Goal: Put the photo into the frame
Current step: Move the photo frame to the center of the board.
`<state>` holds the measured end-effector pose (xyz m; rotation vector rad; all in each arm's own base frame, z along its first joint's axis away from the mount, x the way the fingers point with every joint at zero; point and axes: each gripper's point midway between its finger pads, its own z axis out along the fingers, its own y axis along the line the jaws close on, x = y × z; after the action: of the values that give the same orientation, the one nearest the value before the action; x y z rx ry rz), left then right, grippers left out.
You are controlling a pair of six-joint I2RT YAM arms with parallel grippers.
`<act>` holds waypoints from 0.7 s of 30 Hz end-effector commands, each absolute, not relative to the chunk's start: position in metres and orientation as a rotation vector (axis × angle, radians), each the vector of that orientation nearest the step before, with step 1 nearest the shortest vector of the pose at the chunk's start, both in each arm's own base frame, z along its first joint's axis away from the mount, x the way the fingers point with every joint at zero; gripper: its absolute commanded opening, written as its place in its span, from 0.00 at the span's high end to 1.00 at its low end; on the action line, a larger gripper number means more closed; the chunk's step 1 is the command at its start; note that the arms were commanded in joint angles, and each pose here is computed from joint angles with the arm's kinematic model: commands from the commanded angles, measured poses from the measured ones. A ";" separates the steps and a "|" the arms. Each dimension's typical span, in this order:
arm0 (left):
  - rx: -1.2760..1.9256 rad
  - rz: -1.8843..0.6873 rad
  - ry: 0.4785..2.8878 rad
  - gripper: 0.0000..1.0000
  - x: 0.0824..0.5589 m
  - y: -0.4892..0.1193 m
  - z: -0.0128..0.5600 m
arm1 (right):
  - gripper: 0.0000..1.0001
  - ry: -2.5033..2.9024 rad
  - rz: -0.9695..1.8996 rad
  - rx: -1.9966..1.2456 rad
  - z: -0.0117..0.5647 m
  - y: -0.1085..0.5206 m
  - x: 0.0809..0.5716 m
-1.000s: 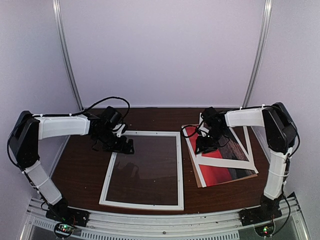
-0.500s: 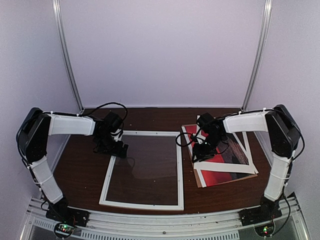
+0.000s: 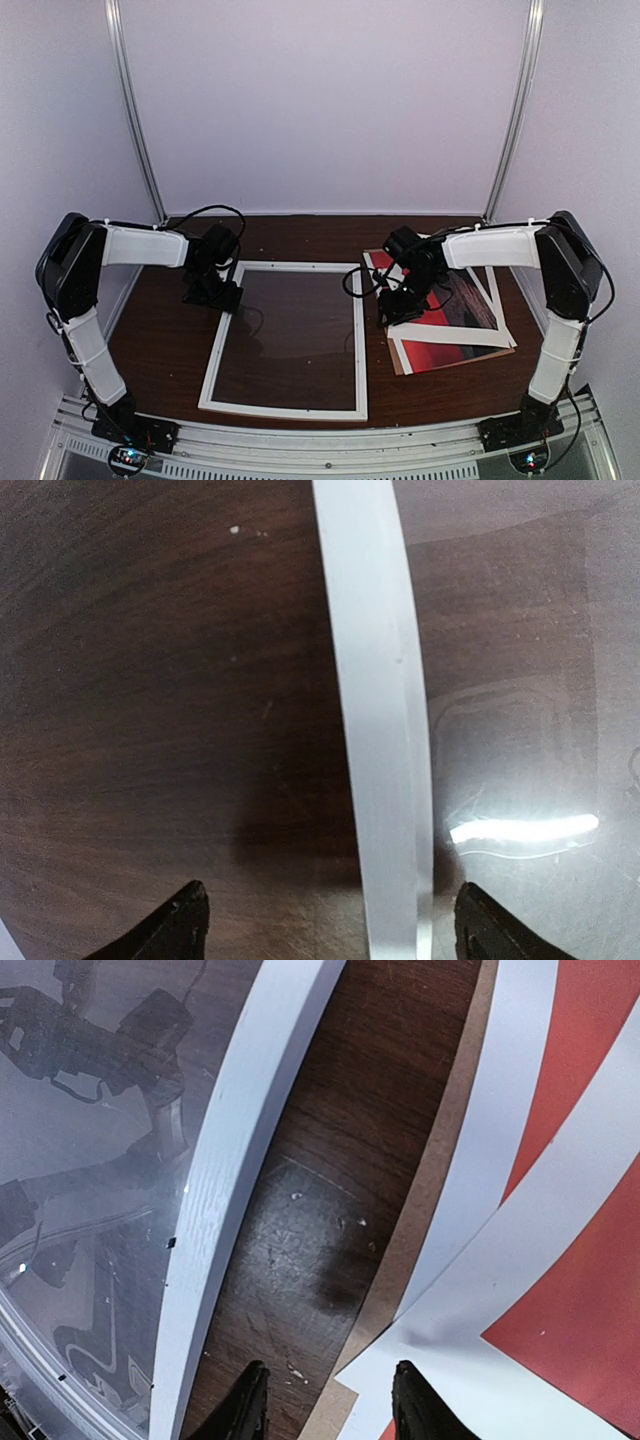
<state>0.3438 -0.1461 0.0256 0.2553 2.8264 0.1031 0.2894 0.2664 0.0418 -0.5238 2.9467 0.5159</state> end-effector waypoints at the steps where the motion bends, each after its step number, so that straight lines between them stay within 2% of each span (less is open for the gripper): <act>1: 0.239 0.186 2.829 0.16 0.352 -0.130 0.022 | 0.57 2.926 0.456 -0.512 0.048 0.264 0.297; 21: 0.027 0.325 2.831 0.17 0.373 -0.060 0.027 | 0.56 2.949 0.304 -0.419 0.047 0.227 0.304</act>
<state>0.3711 -0.1003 0.0289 0.1207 2.8164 0.1752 0.2990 0.2380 0.0377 -0.4466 2.9749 0.3535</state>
